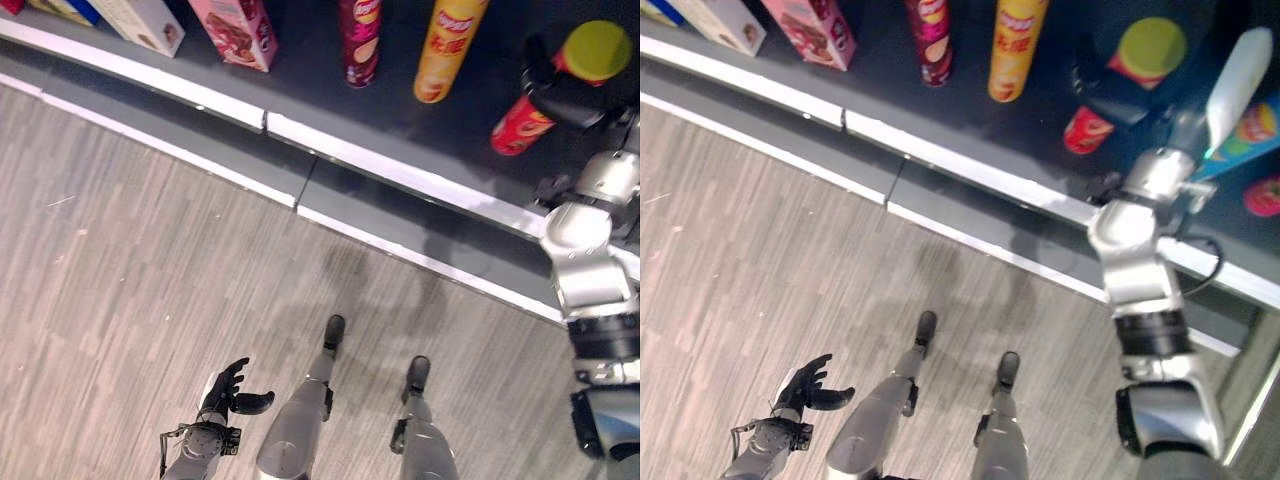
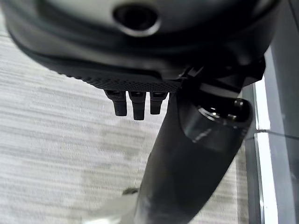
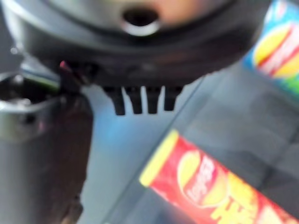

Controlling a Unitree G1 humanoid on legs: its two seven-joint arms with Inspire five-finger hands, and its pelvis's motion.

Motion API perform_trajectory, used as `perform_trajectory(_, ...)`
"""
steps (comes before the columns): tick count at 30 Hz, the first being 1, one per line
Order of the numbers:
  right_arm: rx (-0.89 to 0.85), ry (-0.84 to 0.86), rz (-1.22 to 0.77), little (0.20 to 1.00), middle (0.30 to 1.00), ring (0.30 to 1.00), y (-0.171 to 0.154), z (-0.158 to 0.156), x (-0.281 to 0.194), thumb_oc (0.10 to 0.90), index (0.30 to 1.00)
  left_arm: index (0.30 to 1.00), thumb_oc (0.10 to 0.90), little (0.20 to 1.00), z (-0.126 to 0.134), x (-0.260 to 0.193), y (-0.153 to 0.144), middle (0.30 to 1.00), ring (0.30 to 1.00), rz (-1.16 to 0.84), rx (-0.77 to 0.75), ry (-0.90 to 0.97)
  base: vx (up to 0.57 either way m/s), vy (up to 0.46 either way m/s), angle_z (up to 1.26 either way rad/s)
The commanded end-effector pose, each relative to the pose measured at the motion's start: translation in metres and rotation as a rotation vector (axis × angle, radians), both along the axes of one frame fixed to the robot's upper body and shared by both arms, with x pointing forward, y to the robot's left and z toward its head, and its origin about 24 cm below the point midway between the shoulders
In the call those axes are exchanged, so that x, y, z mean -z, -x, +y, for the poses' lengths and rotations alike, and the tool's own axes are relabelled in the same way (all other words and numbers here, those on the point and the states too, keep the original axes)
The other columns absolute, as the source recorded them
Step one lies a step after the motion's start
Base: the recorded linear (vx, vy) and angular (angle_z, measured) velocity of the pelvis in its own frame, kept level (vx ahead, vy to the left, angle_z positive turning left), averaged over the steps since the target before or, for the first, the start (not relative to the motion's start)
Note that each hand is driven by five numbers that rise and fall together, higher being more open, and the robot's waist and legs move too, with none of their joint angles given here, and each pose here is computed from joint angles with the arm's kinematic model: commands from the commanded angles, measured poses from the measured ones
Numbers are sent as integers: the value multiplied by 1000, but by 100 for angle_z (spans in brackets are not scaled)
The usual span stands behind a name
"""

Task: Put the goods on the table back onto the shelves and tidy them up.

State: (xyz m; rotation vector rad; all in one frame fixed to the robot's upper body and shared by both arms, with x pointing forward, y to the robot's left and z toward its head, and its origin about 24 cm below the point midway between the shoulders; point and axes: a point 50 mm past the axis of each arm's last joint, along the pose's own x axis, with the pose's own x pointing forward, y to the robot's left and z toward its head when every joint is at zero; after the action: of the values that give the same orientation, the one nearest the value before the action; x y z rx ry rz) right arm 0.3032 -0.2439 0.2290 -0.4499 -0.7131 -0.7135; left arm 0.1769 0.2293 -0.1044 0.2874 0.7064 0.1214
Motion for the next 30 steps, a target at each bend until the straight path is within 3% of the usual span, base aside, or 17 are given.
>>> perform_trajectory(1, -12, 129, -95, 900, 900, 900, 21, -15, -18, 800, 900, 900, 800, 900, 22, 10, 23, 900, 900, 92, -37, -84, 81, 166, -29)
perform_trajectory(6, -99, 79, 44, 900, 900, 900, 37, -19, 24, 800, 900, 900, 800, 900, 32, 12, 29, 900, 900, 127, -46, -111, 11, 139, -43)
perform_trajectory(7, -174, -32, 140, 900, 900, 900, 48, -21, 56, 800, 900, 900, 800, 900, 50, 10, 34, 900, 900, 154, -102, -149, -94, 63, -114)
perform_trajectory(11, -175, -96, 163, 900, 900, 900, 55, -28, 68, 800, 900, 900, 800, 900, 57, 13, 44, 900, 900, 187, -130, -156, -67, -13, -144)
perform_trajectory(18, -82, -76, 96, 900, 900, 900, 63, -44, 53, 800, 900, 900, 800, 900, 56, 17, 58, 900, 900, 205, -168, -114, -2, -119, -135)
perform_trajectory(24, 86, 100, 5, 900, 900, 900, 89, -72, 13, 800, 900, 900, 800, 900, 51, 20, 61, 900, 900, 214, -156, -88, 101, -338, -72)
perform_trajectory(30, 82, 156, -100, 900, 900, 900, 97, -74, -13, 800, 900, 900, 800, 900, 49, 16, 55, 900, 900, 169, -165, -55, 81, -326, -25)
